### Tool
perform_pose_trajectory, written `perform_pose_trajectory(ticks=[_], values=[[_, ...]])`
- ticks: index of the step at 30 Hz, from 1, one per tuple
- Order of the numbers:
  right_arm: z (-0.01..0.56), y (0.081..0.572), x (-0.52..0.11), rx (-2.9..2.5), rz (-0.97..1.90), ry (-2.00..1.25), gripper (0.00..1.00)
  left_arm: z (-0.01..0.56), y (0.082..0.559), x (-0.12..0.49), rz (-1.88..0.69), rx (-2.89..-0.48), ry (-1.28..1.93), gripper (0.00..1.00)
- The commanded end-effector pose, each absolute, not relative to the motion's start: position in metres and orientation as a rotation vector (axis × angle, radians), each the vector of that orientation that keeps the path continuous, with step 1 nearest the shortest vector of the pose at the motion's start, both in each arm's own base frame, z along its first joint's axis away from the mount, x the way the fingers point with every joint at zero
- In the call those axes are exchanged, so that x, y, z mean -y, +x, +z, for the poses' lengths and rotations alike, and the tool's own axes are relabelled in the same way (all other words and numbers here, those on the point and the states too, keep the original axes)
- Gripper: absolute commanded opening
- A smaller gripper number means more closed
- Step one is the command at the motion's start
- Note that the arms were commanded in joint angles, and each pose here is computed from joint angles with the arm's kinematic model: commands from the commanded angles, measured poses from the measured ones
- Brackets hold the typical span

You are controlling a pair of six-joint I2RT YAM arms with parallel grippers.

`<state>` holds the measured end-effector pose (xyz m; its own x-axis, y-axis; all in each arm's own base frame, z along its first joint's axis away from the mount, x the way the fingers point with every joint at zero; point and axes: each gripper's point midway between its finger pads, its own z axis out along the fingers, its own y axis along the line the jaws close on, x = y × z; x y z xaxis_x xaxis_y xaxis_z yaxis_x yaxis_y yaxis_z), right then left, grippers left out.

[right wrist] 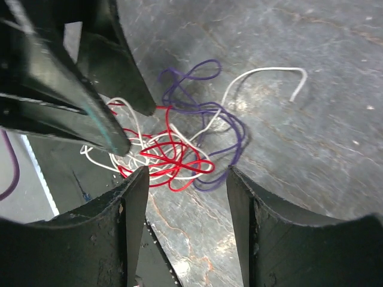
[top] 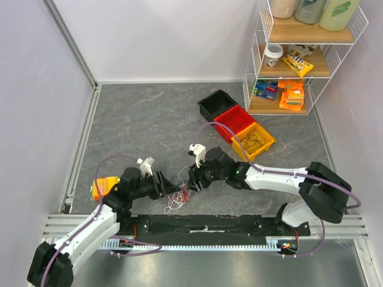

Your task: Untangle the cables

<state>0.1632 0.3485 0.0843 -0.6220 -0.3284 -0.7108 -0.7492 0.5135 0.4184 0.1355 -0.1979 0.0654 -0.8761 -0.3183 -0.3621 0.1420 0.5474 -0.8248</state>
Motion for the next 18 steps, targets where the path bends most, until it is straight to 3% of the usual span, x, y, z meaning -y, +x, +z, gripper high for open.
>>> perform_pose_trajectory(ticks=[1, 5, 7, 11, 12, 18], values=[[0.104, 0.158, -0.374, -2.081, 1.088, -0.941, 0.62, 0.070, 0.129, 0.209, -1.406, -2.300, -0.090, 0.67], [0.100, 0.159, -0.379, -2.086, 1.058, -0.947, 0.57, 0.061, 0.128, 0.210, -1.426, -2.292, -0.105, 0.55], [0.104, 0.169, -0.380, -2.075, 1.013, -0.911, 0.45, 0.061, 0.128, 0.210, -1.442, -2.273, -0.113, 0.51], [0.122, 0.192, -0.384, -2.046, 0.935, -0.825, 0.05, 0.063, 0.132, 0.209, -1.426, -2.235, -0.118, 0.45], [0.131, 0.195, -0.388, -2.030, 0.940, -0.809, 0.00, 0.063, 0.134, 0.208, -1.421, -2.228, -0.124, 0.42], [0.196, 0.213, -0.394, -1.888, 0.955, -0.698, 0.00, 0.071, 0.152, 0.205, -1.362, -2.142, -0.164, 0.30]])
